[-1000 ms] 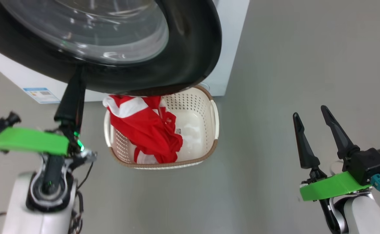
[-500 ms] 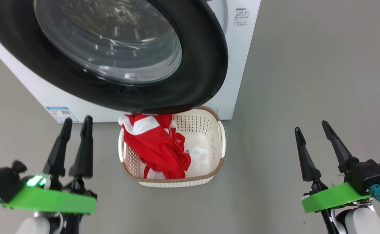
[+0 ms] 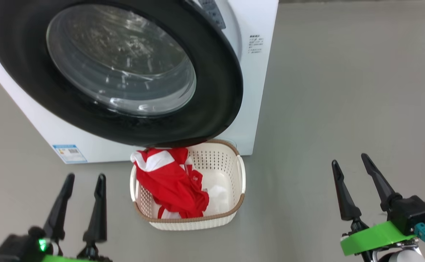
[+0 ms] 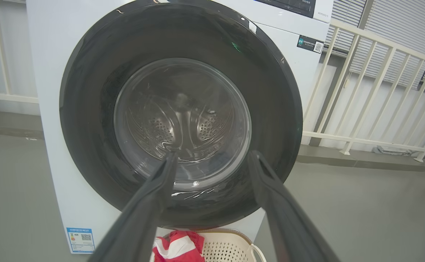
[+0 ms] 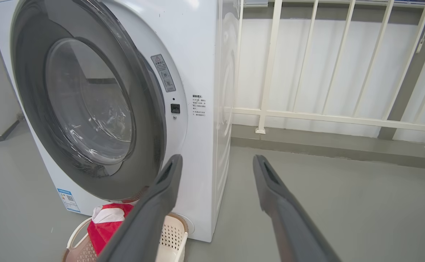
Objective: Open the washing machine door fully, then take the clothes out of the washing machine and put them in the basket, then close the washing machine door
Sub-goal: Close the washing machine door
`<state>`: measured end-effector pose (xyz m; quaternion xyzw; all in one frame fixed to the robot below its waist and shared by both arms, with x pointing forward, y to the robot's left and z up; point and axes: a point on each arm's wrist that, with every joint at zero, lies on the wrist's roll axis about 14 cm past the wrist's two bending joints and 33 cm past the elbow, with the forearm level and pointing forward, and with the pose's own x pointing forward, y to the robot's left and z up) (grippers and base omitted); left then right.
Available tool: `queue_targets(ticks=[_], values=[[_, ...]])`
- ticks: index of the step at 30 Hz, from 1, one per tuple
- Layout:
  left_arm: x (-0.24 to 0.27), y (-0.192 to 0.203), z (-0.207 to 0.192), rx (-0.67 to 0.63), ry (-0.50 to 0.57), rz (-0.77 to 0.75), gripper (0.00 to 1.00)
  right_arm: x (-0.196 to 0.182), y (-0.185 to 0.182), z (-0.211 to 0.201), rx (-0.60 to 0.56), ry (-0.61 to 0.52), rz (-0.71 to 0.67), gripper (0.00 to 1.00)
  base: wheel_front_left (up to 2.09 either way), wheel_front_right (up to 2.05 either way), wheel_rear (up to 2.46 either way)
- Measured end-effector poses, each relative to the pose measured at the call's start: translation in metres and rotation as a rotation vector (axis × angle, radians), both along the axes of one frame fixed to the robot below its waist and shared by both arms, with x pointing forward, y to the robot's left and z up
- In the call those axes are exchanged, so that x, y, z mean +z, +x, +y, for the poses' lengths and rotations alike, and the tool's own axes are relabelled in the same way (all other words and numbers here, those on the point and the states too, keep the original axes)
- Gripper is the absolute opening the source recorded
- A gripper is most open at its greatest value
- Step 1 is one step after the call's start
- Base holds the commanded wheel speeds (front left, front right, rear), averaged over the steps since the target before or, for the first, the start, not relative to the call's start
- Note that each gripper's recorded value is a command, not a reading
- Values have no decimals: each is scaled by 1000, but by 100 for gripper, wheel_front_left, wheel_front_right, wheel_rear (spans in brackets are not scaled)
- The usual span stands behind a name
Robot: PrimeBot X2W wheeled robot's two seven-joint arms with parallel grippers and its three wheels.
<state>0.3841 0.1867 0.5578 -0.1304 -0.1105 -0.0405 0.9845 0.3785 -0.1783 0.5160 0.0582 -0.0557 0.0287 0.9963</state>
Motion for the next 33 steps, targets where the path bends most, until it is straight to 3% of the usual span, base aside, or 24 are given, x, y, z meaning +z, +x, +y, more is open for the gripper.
queue_targets(ticks=[11, 32, 33], values=[[-8, -29, 5, 49, 26, 15, 100, 10, -25, -9, -29, 27, -31, 100, 0, 0, 0], [-28, -37, 6, 49, 72, 69, 100, 4, -24, 1, 0, 27, -12, 100, 0, 0, 0], [-28, -37, 6, 51, 73, 71, 100, 3, -23, 2, 4, 27, -9, 91, 0, 0, 0]])
